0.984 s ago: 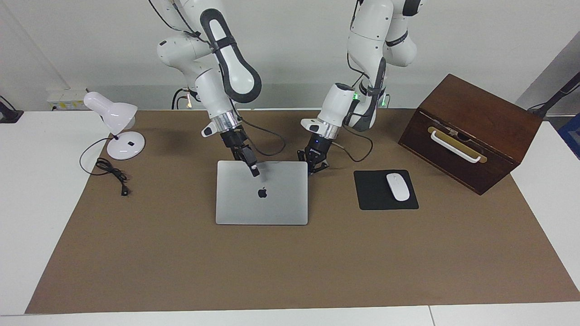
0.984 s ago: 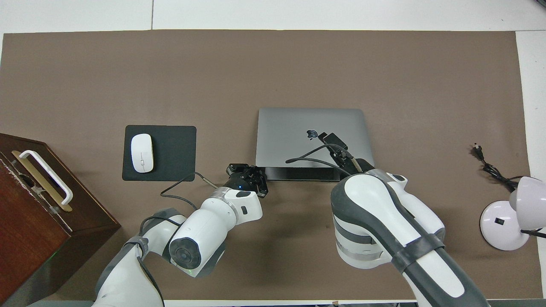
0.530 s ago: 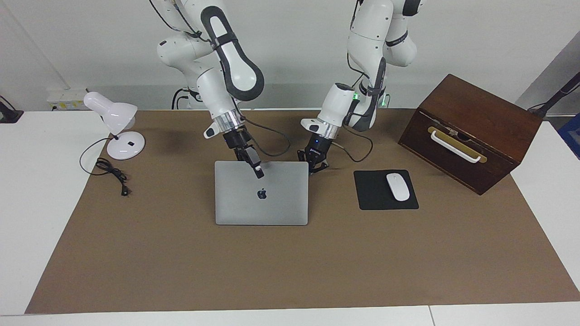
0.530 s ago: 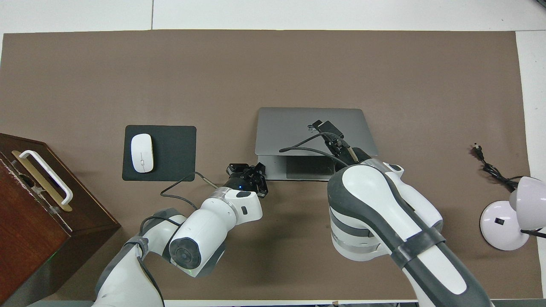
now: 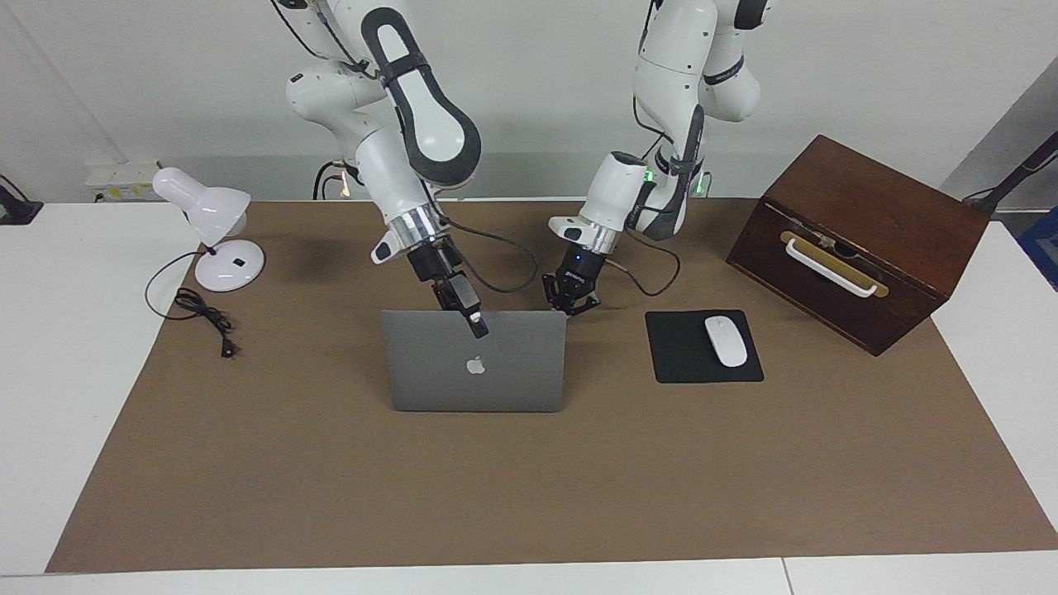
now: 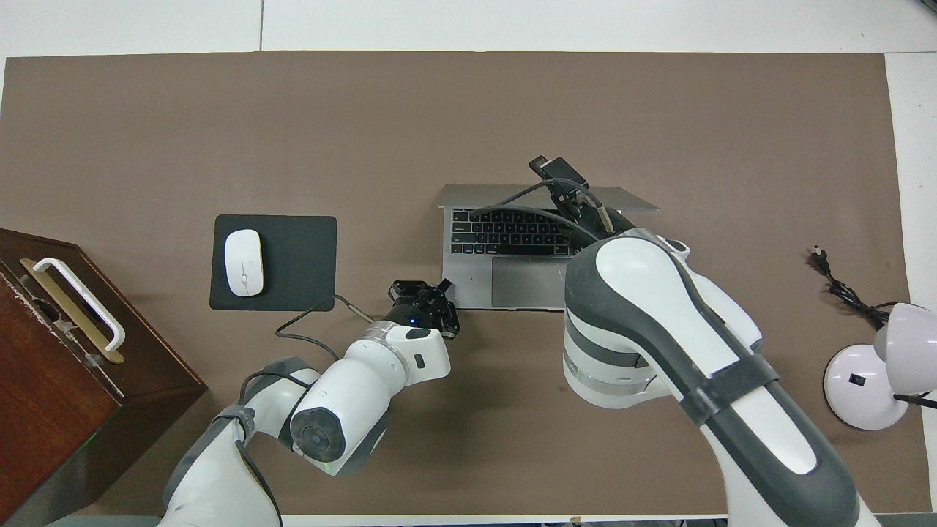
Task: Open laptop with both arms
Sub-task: 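Push the laptop lid upward and away with the right gripper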
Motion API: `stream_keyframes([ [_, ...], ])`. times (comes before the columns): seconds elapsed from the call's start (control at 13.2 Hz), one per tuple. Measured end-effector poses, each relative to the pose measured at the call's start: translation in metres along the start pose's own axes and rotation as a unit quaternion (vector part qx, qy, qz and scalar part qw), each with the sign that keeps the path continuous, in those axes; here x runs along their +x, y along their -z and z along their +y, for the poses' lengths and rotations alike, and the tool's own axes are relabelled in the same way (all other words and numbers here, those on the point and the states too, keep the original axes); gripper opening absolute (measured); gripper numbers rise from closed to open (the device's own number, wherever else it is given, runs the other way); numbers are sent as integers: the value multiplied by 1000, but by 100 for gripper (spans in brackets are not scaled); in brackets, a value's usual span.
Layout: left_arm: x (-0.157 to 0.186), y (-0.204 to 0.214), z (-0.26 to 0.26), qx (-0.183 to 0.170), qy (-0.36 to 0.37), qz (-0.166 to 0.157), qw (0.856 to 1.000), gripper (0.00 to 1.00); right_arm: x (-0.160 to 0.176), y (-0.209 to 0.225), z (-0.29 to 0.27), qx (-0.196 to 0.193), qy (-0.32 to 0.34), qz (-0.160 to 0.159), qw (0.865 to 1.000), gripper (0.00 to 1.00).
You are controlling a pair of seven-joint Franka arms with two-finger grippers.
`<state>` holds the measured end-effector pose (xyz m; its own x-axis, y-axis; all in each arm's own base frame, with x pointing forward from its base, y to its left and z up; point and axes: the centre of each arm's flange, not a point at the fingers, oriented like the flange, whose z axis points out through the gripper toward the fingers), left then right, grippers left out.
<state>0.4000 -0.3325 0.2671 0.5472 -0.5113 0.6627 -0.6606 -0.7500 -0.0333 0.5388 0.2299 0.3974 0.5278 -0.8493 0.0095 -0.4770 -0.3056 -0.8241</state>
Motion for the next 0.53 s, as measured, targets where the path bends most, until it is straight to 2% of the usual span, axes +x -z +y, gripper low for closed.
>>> stream_keyframes([
  [0.3,0,0,0,0,0,0,1000,1,21,-9,-29,28,23,-4,999,100],
  [0.53,0,0,0,0,0,0,1000,1,38,-16,-38,35,45,-6,998,100],
])
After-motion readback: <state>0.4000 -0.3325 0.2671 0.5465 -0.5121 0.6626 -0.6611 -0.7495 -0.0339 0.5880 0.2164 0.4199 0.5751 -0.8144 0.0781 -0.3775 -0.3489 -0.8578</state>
